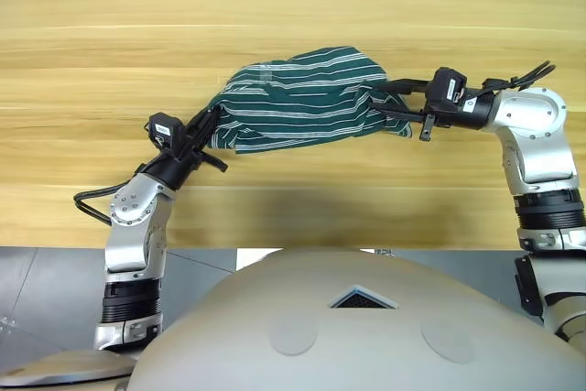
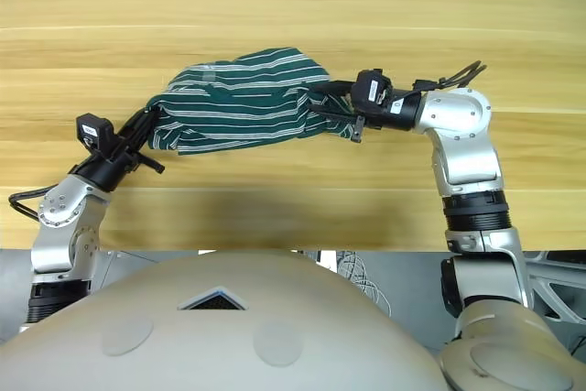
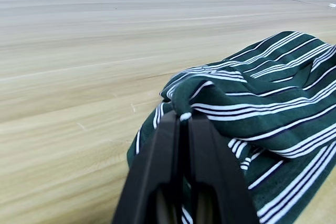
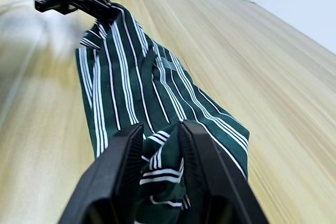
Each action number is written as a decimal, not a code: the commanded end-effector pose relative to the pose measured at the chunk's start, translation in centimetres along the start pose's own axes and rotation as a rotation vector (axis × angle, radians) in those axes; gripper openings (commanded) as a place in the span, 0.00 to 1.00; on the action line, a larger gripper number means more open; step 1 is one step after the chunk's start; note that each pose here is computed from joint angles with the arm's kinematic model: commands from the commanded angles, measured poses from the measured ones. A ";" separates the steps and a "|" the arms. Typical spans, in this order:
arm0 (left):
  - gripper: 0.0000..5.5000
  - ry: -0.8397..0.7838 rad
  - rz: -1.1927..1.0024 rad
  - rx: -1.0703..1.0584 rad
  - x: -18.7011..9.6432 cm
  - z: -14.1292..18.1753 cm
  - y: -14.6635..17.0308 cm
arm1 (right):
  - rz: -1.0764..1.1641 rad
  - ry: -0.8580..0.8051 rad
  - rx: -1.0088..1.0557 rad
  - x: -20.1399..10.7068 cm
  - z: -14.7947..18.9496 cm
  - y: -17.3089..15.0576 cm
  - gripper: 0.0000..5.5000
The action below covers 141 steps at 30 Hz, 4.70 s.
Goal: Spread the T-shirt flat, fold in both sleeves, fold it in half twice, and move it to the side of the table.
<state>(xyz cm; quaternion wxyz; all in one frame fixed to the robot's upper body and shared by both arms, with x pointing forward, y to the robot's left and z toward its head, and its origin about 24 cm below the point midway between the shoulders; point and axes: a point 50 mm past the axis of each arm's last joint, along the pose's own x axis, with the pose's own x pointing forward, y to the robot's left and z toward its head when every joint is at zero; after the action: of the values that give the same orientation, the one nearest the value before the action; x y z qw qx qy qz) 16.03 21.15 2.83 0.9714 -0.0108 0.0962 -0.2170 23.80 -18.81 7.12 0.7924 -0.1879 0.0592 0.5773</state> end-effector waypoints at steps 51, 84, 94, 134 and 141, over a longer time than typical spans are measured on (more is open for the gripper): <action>0.00 -0.456 0.121 0.026 -1.9 11.5 3.8 | -0.199 -0.291 -0.246 -8.6 9.5 -3.0 0.01; 0.00 -0.327 0.474 0.403 15.3 36.8 10.2 | -0.915 -0.025 -0.096 1.3 18.9 -22.2 0.01; 0.00 -0.006 0.295 0.460 17.9 26.7 11.7 | -0.820 0.110 -0.008 1.6 10.9 -20.7 0.01; 0.32 0.624 -0.662 0.474 -10.3 -2.7 2.0 | 0.208 0.129 -0.047 -12.9 -1.4 2.5 0.42; 0.41 0.441 -0.509 0.513 -10.6 2.5 4.5 | 0.098 0.017 -0.178 -4.1 -0.2 -3.9 0.46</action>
<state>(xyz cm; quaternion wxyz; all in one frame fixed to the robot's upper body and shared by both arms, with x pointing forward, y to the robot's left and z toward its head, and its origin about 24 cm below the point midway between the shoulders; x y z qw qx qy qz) 8.68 28.96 5.81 0.8054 0.2481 0.2507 -0.4764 24.71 -25.24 9.41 0.7463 -0.2589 0.0292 0.6125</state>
